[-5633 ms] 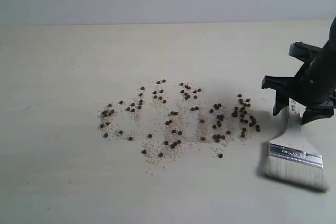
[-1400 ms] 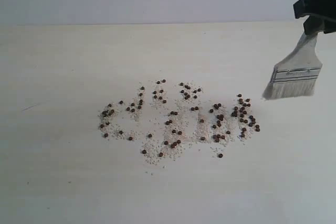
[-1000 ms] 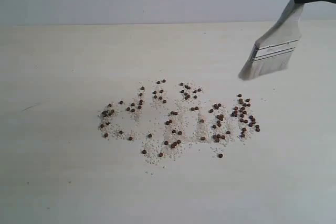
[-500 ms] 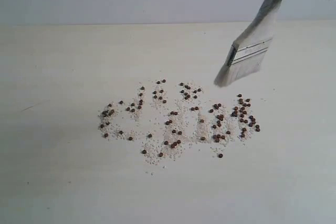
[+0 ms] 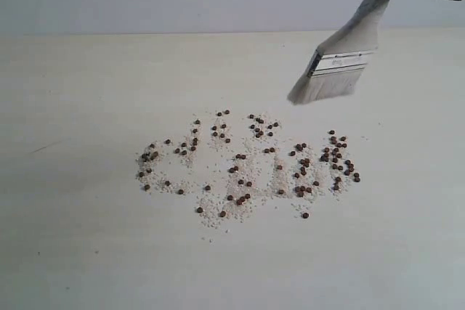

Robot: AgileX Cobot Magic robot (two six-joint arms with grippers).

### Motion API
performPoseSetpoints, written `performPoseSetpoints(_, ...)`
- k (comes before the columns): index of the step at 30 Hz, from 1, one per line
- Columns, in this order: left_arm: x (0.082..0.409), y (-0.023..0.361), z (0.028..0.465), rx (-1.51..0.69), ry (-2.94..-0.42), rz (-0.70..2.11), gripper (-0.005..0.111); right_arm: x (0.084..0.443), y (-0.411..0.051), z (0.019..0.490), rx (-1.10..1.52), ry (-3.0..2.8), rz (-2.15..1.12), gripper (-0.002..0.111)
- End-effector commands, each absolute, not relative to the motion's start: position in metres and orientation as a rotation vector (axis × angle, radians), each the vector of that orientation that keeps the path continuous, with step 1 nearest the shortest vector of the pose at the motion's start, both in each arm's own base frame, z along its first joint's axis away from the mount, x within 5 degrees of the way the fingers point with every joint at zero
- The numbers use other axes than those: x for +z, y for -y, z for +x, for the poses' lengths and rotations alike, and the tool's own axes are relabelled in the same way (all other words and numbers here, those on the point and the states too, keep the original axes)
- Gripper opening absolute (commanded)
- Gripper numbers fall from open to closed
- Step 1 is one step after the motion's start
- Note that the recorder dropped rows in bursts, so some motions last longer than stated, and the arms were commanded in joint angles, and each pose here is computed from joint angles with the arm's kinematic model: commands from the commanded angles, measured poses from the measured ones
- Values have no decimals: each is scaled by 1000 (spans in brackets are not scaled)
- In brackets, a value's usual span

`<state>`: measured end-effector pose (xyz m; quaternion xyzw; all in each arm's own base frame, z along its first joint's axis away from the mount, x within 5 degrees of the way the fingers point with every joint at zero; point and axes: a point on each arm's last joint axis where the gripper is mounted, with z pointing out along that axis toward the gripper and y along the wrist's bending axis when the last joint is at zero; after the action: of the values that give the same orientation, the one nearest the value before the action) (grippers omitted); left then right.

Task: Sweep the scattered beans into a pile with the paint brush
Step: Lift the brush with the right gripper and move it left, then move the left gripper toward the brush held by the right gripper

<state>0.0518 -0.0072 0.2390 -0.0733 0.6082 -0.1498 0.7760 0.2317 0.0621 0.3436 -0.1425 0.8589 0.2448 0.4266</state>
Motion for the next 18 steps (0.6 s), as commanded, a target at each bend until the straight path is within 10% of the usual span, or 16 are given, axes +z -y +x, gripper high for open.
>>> performPoseSetpoints(1, 238, 7, 52, -318, -1316, -153, 0, 340, -61, 235, 625, -2147, -287, 0)
performPoseSetpoints(18, 258, 20, 65, -343, -1295, 32, 0, 291, -144, 258, 699, -2225, -378, 0)
